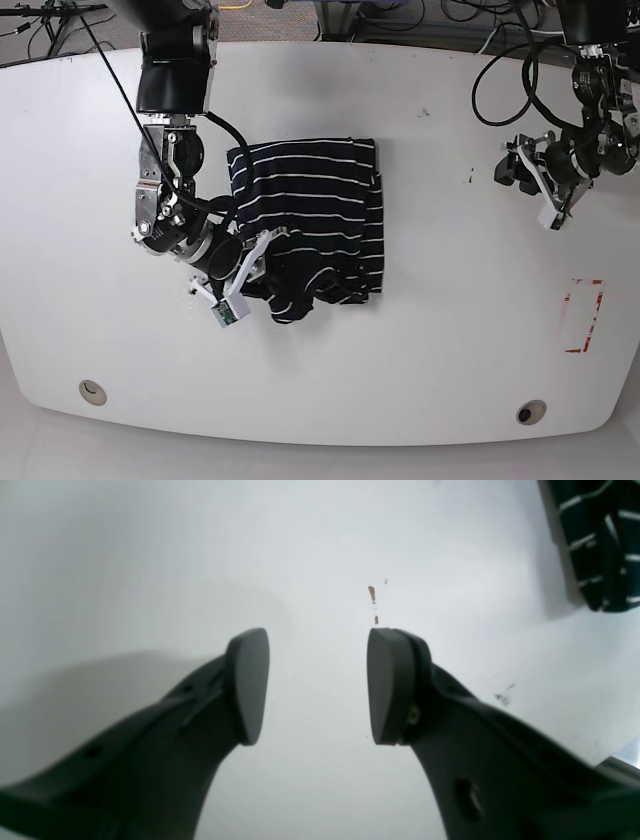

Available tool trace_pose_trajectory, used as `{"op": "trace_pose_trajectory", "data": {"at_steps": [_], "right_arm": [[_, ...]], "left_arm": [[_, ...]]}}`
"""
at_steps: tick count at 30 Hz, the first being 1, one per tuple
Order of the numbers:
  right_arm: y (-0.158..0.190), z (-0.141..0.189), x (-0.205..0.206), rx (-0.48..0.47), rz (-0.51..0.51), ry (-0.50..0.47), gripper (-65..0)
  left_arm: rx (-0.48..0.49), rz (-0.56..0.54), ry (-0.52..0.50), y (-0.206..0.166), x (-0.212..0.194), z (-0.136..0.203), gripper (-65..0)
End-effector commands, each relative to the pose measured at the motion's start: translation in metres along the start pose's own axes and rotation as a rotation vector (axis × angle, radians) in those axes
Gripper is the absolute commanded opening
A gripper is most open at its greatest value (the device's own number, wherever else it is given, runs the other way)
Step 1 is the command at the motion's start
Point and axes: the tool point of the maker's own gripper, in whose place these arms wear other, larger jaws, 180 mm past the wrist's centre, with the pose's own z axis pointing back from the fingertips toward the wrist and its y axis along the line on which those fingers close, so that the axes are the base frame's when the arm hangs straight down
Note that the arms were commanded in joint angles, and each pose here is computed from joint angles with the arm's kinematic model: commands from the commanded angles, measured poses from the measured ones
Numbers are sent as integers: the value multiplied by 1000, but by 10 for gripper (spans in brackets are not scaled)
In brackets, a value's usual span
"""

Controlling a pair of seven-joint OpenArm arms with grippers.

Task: Fold the T-shirt properly
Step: 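Tuck the loose hem corner under the bundle with the right gripper, then bring the left gripper down to the bundle's edge opposite the right gripper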

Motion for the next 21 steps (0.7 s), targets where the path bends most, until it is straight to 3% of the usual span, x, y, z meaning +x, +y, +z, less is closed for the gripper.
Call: {"op": "trace_pose_trajectory", "data": {"at_steps": [1,5,10,21], "right_arm": [[-11,1,25,-13,3,-66,-444],[-23,-4,22,-20,-41,-65,-250],[-27,-4,28,-21,-46,-89,-86],[-17,37,47,-78,119,-99,-68]], "left_arm": [[-11,-27,-36,-4,13,3,-351],[-42,-52,-14,-16,10,-3,-351],[-89,-104,-19,-40,15,-9,-351],[-268,-219,-164,-138,59,-15,-351]]}}
